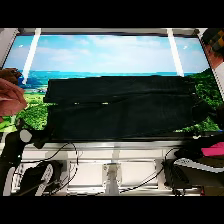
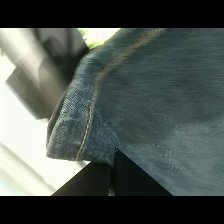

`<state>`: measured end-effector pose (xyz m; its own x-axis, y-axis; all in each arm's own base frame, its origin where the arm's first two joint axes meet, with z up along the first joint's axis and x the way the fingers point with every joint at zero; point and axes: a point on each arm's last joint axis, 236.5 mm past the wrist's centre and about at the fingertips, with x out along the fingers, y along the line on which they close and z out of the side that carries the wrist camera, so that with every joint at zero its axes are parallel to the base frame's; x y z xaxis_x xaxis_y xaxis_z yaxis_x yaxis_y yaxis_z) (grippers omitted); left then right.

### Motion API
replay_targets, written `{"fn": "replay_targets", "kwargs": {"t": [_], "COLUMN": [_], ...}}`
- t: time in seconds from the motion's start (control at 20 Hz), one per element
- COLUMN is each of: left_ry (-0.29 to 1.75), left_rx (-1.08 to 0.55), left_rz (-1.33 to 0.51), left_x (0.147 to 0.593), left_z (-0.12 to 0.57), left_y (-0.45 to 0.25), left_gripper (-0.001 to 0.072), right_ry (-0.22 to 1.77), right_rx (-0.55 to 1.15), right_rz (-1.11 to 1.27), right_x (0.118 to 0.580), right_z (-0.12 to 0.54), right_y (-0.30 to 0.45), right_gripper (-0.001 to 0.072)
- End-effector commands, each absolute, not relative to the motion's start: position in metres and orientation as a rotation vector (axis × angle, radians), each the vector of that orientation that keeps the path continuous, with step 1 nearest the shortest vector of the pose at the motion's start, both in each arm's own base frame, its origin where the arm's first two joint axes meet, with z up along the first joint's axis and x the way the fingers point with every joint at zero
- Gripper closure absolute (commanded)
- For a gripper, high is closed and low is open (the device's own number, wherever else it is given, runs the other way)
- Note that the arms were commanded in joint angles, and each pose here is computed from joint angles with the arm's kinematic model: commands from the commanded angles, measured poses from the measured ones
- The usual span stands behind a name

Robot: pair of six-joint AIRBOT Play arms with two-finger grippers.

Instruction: Fold the clothes and pants, and hang the long-sleeved shirts on hangers.

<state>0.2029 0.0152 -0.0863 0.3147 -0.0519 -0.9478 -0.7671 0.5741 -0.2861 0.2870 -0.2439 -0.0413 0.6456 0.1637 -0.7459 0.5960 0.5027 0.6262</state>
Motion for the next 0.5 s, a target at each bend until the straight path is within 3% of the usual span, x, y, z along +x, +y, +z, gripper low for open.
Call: {"fn": "replay_targets", "kwargs": {"t": [0.0,0.2,0.45], "left_ry": [0.927,0.766,0.58], "left_rx": [-0.844,-0.833,-0.888], "left_rz": [0.485,0.444,0.418], "left_x": [0.251,0.281,0.31], "left_z": [-0.03,0.012,0.049], "left_y": [0.031,0.042,0.052], "left_gripper": [0.0679,0.0681,0.0682], "right_ry": [0.744,0.583,0.489], "right_rx": [1.217,1.306,1.243], "right_rz": [-0.232,-0.109,-0.186], "right_x": [0.31,0.337,0.356], "right_z": [-0.013,0.037,0.066], "right_y": [-0.231,-0.227,-0.234], "right_gripper": [0.0672,0.0673,0.0674]}}
